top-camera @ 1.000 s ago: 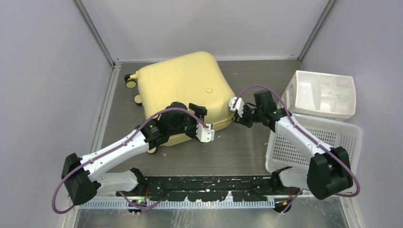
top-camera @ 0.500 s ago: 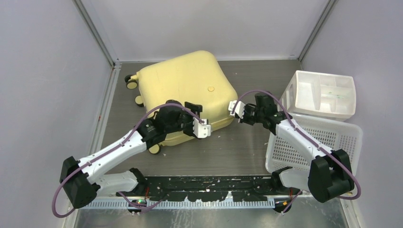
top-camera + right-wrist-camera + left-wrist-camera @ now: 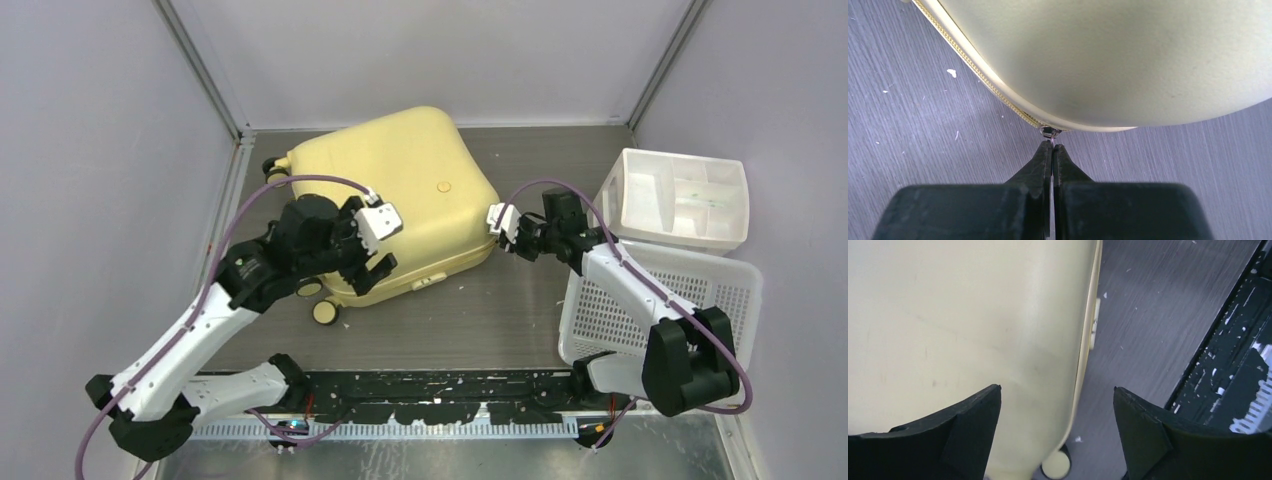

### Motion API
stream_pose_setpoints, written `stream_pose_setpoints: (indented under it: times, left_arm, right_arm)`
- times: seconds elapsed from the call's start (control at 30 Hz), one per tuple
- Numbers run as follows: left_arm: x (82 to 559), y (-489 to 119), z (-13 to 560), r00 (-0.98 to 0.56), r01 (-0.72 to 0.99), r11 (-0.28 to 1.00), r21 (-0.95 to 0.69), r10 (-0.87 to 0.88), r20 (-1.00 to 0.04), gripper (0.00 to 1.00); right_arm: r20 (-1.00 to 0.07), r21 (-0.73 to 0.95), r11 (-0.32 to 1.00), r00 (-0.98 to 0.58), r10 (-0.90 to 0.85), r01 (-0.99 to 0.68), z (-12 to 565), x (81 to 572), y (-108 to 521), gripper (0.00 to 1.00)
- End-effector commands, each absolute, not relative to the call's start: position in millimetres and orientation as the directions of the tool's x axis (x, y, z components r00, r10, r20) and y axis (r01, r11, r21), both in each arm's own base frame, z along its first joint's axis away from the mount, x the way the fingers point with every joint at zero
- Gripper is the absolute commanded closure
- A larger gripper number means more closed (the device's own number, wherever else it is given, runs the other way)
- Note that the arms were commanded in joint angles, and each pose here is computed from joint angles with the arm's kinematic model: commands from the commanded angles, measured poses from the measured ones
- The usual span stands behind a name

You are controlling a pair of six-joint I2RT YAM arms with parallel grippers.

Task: Open, take out, and arrange the luggage
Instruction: Unzip the luggage at the center of the board.

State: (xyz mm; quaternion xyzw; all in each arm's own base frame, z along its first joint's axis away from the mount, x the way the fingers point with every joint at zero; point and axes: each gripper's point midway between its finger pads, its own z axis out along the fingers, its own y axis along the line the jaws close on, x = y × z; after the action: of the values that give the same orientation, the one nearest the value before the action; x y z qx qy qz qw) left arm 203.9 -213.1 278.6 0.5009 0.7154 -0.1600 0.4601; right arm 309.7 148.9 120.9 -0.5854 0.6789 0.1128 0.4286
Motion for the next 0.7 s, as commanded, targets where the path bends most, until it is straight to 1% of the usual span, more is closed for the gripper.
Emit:
stream_pose_setpoints:
  times: [0.0,0.1,0.13,0.2,0.27,0.33,0.4,0.47,0.6,0.67]
  left_arm:
    - [164,-140,256,-0.458,0.731,0.673,0.113,0.606,-0.65,0.15]
    - [163,-118,251,-0.483,0.717,0.67,0.189,0.675,-0.558,0.13]
    - [163,-113,247,-0.471,0.737,0.642,0.212,0.712,-0.521,0.13]
    - [164,-102,235,-0.37,0.817,0.503,0.282,0.832,-0.412,0.12]
    - [173,-87,222,-0.366,0.832,0.464,0.305,0.871,-0.326,0.11]
    - [176,-78,216,-0.425,0.837,0.499,0.227,0.852,-0.305,0.11]
    - [179,-75,215,-0.458,0.829,0.531,0.175,0.824,-0.332,0.12]
    - [178,-75,210,-0.419,0.85,0.498,0.172,0.836,-0.353,0.12]
    - [170,-60,185,-0.393,0.875,0.45,0.179,0.876,-0.28,0.1]
    - [171,-60,176,-0.368,0.882,0.43,0.192,0.885,-0.286,0.1]
  right_arm:
    - [-0.725,-0.325,0.322,0.016,-0.689,-0.889,132,317,144,0.99]
    - [-0.734,-0.312,0.326,0.008,-0.679,-0.892,135,316,146,0.99]
    - [-0.737,-0.308,0.327,0.007,-0.676,-0.894,136,315,147,0.99]
    - [-0.743,-0.304,0.326,0.009,-0.669,-0.895,137,314,148,0.99]
    - [-0.748,-0.299,0.329,0.006,-0.664,-0.896,137,314,148,0.99]
    - [-0.75,-0.29,0.331,-0.001,-0.661,-0.898,138,313,149,0.99]
    - [-0.755,-0.283,0.334,-0.006,-0.656,-0.899,138,311,148,0.99]
    - [-0.759,-0.284,0.338,-0.005,-0.651,-0.897,138,311,146,0.99]
    - [-0.765,-0.27,0.349,-0.02,-0.644,-0.898,137,313,146,0.99]
    - [-0.767,-0.264,0.346,-0.021,-0.641,-0.9,137,312,147,0.99]
